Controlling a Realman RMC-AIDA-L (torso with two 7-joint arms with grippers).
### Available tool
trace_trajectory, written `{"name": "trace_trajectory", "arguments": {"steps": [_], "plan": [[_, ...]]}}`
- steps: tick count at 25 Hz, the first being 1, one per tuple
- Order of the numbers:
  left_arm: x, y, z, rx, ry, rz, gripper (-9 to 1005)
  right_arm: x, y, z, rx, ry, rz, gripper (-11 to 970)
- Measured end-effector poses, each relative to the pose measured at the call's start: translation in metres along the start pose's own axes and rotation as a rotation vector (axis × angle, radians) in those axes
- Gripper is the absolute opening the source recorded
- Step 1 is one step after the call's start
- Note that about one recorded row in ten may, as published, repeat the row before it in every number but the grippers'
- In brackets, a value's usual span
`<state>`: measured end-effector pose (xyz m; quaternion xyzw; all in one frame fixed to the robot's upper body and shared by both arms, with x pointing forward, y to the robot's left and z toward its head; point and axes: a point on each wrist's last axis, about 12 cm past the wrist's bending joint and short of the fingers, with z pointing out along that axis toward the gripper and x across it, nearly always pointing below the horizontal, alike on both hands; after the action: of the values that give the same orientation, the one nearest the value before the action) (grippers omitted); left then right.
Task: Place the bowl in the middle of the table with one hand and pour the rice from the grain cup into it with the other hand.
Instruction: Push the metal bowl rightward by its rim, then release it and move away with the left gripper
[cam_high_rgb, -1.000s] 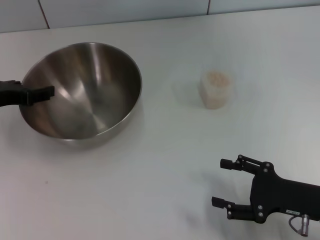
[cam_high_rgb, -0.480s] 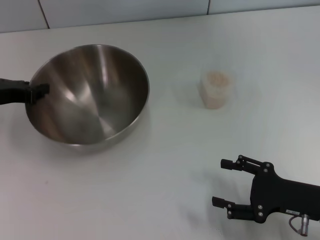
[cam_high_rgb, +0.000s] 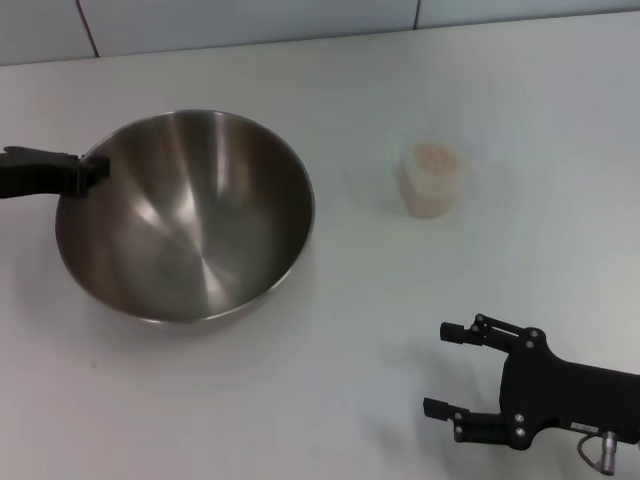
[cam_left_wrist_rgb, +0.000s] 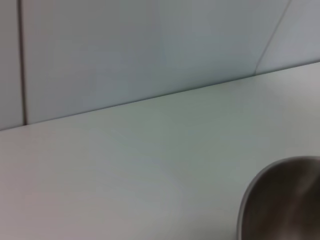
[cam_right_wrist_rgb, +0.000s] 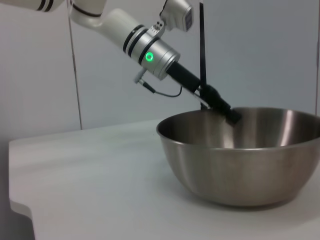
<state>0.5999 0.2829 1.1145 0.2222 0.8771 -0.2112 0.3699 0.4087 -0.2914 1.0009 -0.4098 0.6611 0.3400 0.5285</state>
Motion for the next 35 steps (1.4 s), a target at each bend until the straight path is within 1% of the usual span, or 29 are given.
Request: {"name": "trace_trajectory", "arguments": {"steps": [1,2,3,4,6,8,11,15,17,18,20,21,22,26,30,33,35], "plan": [[-0.003,-0.001,0.0,0.009,0.001,-0.003,46,0.0,0.0,0.0,0.001,0.001,0.0,817],[-0.009,-0.004,0.001,0.028,0.005,-0.005,40,0.001,0.0,0.0,0.003,0.004,0.0,817],[-0.009,-0.004,0.001,0.028,0.005,-0.005,35,0.001,0.0,0.0,0.003,0.004,0.0,817],[-0.018,-0.006,0.002,0.053,0.002,-0.006,30,0.001,0.0,0.0,0.004,0.005,0.0,817],[-0.022,-0.007,0.002,0.064,0.0,-0.007,30,0.001,0.0,0.0,0.004,0.005,0.0,817],[-0.039,-0.011,0.007,0.12,-0.001,0.0,31,0.001,0.0,0.0,0.004,0.005,0.001,817],[-0.044,-0.014,0.011,0.136,0.004,0.006,31,0.001,0.0,0.001,0.004,0.005,0.001,817],[-0.056,-0.028,0.026,0.18,0.01,0.046,31,0.001,0.0,0.001,0.003,0.004,0.0,817],[-0.058,-0.037,0.037,0.184,0.022,0.07,31,0.001,0.0,0.001,0.003,0.004,0.0,817],[-0.058,-0.037,0.037,0.184,0.022,0.07,31,0.001,0.0,0.001,0.003,0.004,0.0,817],[-0.056,-0.043,0.049,0.174,0.047,0.089,32,0.0,0.0,0.001,0.002,0.003,-0.001,817],[-0.056,-0.043,0.049,0.174,0.047,0.089,32,0.0,0.0,0.001,0.002,0.003,-0.001,817],[-0.055,-0.045,0.053,0.167,0.055,0.099,32,0.0,0.0,0.002,0.001,0.002,-0.002,817],[-0.054,-0.046,0.056,0.16,0.06,0.108,32,0.0,-0.001,0.002,0.0,0.002,-0.003,817],[-0.049,-0.043,0.057,0.148,0.059,0.109,32,-0.001,-0.002,0.003,-0.001,0.001,-0.006,816],[-0.048,-0.042,0.057,0.144,0.055,0.113,83,-0.001,-0.002,0.003,-0.001,0.001,-0.007,816],[-0.045,-0.042,0.057,0.149,0.036,0.152,116,-0.001,-0.002,0.003,-0.001,0.001,-0.007,816]]}}
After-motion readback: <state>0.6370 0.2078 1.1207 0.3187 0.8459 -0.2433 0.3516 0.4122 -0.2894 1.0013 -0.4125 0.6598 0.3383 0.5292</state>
